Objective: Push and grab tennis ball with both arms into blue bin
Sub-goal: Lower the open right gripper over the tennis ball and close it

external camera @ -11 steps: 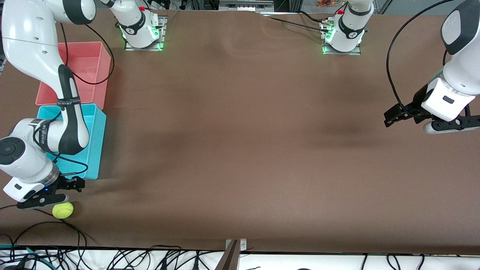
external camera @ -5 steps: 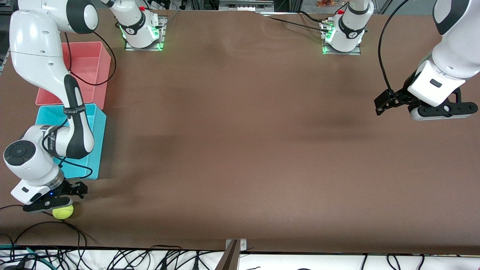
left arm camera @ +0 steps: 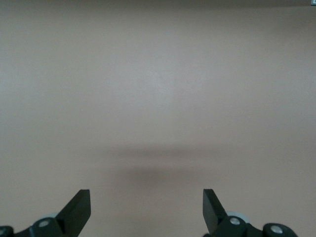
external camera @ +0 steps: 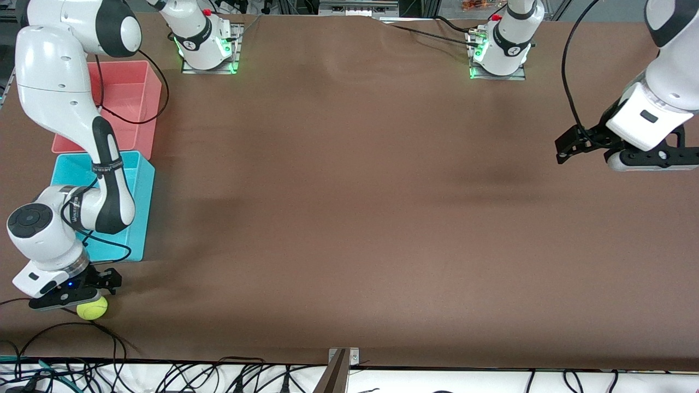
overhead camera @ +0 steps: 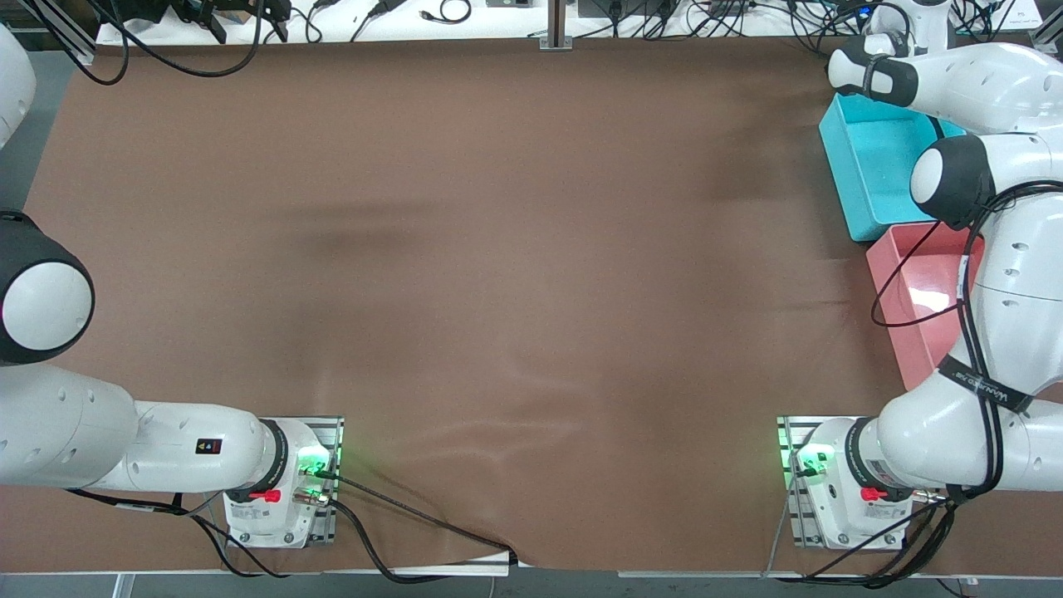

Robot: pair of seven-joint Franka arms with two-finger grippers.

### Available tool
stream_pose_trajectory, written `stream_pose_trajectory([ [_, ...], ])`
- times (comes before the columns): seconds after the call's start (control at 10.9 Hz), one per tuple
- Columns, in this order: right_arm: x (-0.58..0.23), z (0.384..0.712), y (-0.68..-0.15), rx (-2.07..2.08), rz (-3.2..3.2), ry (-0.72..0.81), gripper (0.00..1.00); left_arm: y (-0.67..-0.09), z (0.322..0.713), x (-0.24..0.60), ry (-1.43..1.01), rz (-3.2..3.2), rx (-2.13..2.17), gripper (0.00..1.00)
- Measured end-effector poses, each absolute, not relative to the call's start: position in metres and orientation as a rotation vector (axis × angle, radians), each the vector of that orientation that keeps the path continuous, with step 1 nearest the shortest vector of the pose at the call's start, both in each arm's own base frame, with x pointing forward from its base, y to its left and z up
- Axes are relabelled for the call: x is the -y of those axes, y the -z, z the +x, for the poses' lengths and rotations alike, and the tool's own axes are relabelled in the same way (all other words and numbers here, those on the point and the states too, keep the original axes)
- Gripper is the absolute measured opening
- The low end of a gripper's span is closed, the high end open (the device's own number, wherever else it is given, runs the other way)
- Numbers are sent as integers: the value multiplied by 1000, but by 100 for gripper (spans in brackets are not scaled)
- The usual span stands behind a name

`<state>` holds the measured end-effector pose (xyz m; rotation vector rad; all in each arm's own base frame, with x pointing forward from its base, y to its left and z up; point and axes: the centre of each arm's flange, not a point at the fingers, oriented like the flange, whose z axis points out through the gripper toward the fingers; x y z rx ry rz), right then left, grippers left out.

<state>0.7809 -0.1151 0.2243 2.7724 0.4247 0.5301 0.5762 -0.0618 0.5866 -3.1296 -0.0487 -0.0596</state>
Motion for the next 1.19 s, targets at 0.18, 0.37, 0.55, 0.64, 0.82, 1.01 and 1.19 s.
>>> stream_pose_trajectory([
  [0.18, 116, 783, -216, -442, 2756, -569, 100, -591, 576, 55, 63, -3131, 32, 100],
  [0.37, 121, 782, -207, -444, 2747, -590, 100, -593, 575, 50, 57, -3131, 23, 100],
  [0.55, 121, 783, -201, -447, 2738, -619, 100, -594, 574, 54, 56, -3133, 9, 100],
  [0.64, 120, 783, -197, -453, 2726, -653, 100, -593, 572, 57, 30, -3146, 5, 100],
  [0.82, 119, 783, -188, -460, 2717, -683, 100, -593, 569, 59, -8, -3151, -54, 100],
  [1.01, 119, 784, -188, -461, 2711, -694, 100, -602, 569, 56, 12, -3151, -123, 100],
  [1.19, 119, 784, -188, -477, 2703, -698, 100, -608, 567, 54, 22, -3149, -158, 100],
])
